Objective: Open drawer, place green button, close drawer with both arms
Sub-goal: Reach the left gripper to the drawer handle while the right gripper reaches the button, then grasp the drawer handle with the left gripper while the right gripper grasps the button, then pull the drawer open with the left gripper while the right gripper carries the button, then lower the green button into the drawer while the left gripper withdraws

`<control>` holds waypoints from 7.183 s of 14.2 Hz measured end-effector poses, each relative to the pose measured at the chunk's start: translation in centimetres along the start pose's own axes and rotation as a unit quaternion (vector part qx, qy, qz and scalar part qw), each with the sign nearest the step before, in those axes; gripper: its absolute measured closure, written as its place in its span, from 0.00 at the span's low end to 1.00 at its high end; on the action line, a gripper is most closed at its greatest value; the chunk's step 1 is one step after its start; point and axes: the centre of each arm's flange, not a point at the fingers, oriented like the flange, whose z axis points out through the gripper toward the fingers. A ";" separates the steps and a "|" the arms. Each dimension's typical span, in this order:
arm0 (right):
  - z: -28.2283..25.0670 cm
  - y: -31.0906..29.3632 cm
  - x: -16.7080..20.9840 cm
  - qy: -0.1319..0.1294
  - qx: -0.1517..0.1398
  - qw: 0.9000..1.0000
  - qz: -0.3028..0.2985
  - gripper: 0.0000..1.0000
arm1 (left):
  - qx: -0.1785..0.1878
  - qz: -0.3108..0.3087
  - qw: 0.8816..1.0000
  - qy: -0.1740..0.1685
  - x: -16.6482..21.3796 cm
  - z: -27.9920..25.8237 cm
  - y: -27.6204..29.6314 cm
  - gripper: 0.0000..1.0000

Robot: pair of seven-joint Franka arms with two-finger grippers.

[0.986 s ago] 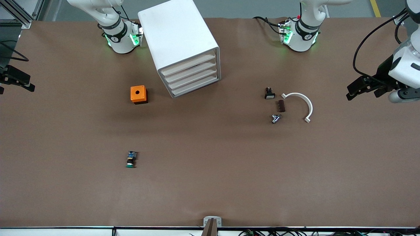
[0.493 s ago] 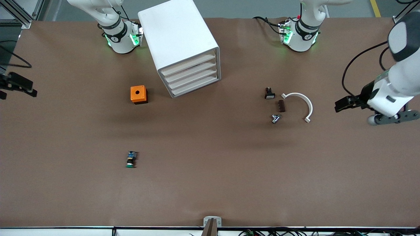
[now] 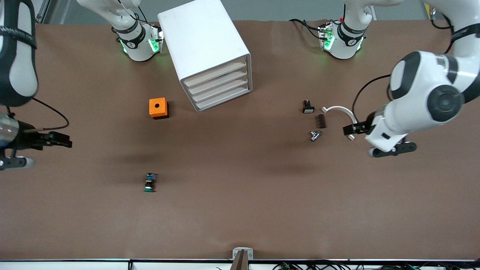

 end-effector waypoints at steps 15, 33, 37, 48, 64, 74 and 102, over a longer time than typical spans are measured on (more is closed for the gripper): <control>20.9 -13.9 7.4 0.047 0.010 0.998 0.045 0.00 | -0.030 -0.482 0.831 -0.275 -2.5 14.2 21.6 0.00; 30.0 -15.3 5.6 0.041 0.013 0.997 0.062 0.21 | 0.233 -0.640 0.528 -0.506 -8.6 29.6 28.2 0.17; 29.5 -15.4 5.9 0.044 0.013 0.997 0.061 0.67 | 0.259 -0.637 0.518 -0.508 -10.4 31.1 29.3 0.28; 22.1 -16.3 5.5 -0.020 0.017 0.983 0.179 0.66 | 0.307 -0.630 0.519 -0.490 -14.7 34.6 31.6 0.46; 16.4 -26.4 2.2 -0.034 -0.015 0.942 0.335 0.66 | 0.333 -0.633 0.512 -0.476 -16.2 35.9 31.8 0.92; 13.5 -38.2 -2.3 -0.017 -0.013 0.908 0.418 0.66 | 0.289 -0.660 0.468 -0.511 -7.8 34.1 26.2 0.88; 20.9 -55.5 -18.1 0.006 -0.001 0.803 0.596 0.66 | -0.147 -0.287 0.893 -0.313 5.1 19.1 18.6 0.00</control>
